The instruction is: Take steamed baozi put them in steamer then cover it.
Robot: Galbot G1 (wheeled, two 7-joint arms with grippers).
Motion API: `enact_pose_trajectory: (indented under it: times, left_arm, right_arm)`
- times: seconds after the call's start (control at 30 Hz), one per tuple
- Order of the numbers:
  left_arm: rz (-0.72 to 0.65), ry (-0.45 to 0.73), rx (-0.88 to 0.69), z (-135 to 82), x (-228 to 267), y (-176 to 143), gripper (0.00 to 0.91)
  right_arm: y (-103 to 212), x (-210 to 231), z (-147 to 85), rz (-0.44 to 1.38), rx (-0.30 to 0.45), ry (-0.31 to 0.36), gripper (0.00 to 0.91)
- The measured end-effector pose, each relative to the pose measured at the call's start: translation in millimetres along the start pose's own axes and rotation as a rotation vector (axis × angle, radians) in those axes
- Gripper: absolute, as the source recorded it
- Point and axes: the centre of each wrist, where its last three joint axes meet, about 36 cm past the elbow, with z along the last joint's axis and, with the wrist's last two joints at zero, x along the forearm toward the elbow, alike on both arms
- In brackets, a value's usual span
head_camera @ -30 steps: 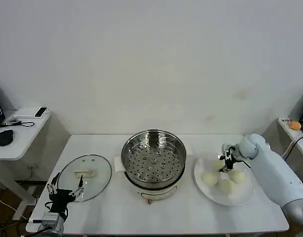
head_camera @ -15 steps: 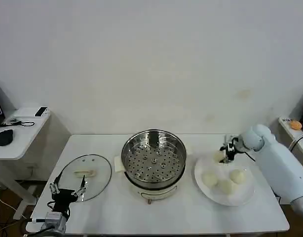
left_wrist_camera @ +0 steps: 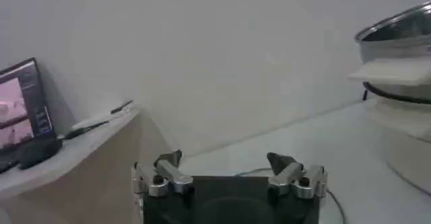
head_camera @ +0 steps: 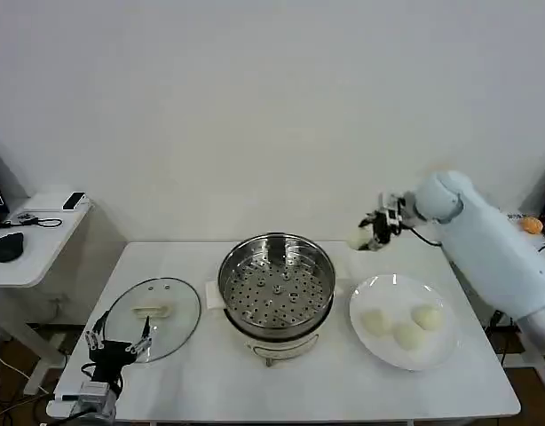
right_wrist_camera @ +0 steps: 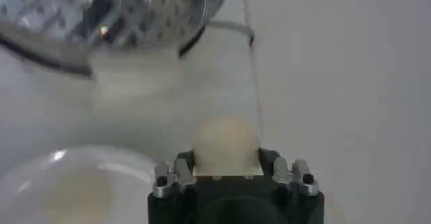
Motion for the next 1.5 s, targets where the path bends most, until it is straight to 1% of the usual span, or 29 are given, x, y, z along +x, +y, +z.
enact_pose_trajectory:
  times: [0.17, 0.23, 0.3, 0.33, 0.47, 0.6, 0.8, 0.83, 1.0, 1.17, 1.37, 1.5]
  left_arm:
    - [-0.011, 0.013, -0.006, 1.6, 2.4, 4.7, 0.907]
    - [-0.014, 0.017, -0.007, 1.4, 4.0, 5.6, 0.907]
    - [-0.016, 0.021, -0.008, 1.2, 5.4, 5.8, 0.907]
    - [-0.017, 0.022, -0.01, 1.0, 6.3, 6.2, 0.907]
    - [-0.023, 0.028, -0.014, 0.7, 9.2, 7.4, 0.907]
    - [-0.033, 0.034, -0.02, 1.2, 12.4, 9.0, 0.907]
    - [-0.041, 0.038, -0.028, -0.1, 16.3, 10.0, 0.907]
    - [-0.043, 0.038, -0.028, 0.0, 16.5, 10.1, 0.907]
    - [-0.047, 0.043, -0.028, 1.4, 17.7, 9.0, 0.907]
    - [-0.046, 0.045, -0.031, 1.3, 17.6, 8.5, 0.907]
    - [-0.046, 0.048, -0.037, 1.5, 18.6, 11.5, 0.907]
    - [-0.047, 0.05, -0.034, 1.3, 19.6, 12.2, 0.907]
  right_arm:
    - [-16.1, -0.9, -31.1, 0.008, 0.16, -0.086, 0.645]
    - [-19.8, -1.3, -44.0, 0.013, 0.234, -0.11, 0.655]
    - [-21.9, -1.7, -56.6, 0.018, 0.309, -0.124, 0.645]
    - [-22.6, -2.3, -65.1, 0.02, 0.357, -0.129, 0.645]
    - [-21.7, -6.6, -92.4, 0.017, 0.534, -0.134, 0.645]
    - [-14.1, -16.7, -117.2, -0.003, 0.708, -0.136, 0.645]
    - [0.4, -30.1, -147.2, -0.026, 0.948, -0.113, 0.645]
    - [3.1, -32.7, -150.1, -0.031, 0.979, -0.108, 0.655]
    - [13.3, -44.1, -161.4, -0.054, 1.116, -0.082, 0.655]
    - [23.1, -57.9, -170.0, -0.087, 1.228, -0.049, 0.655]
    - [33.9, -74.1, -177.1, -0.123, 1.305, -0.024, 0.655]
    - [39.2, -85.4, -180.4, -0.14, 1.331, -0.02, 0.655]
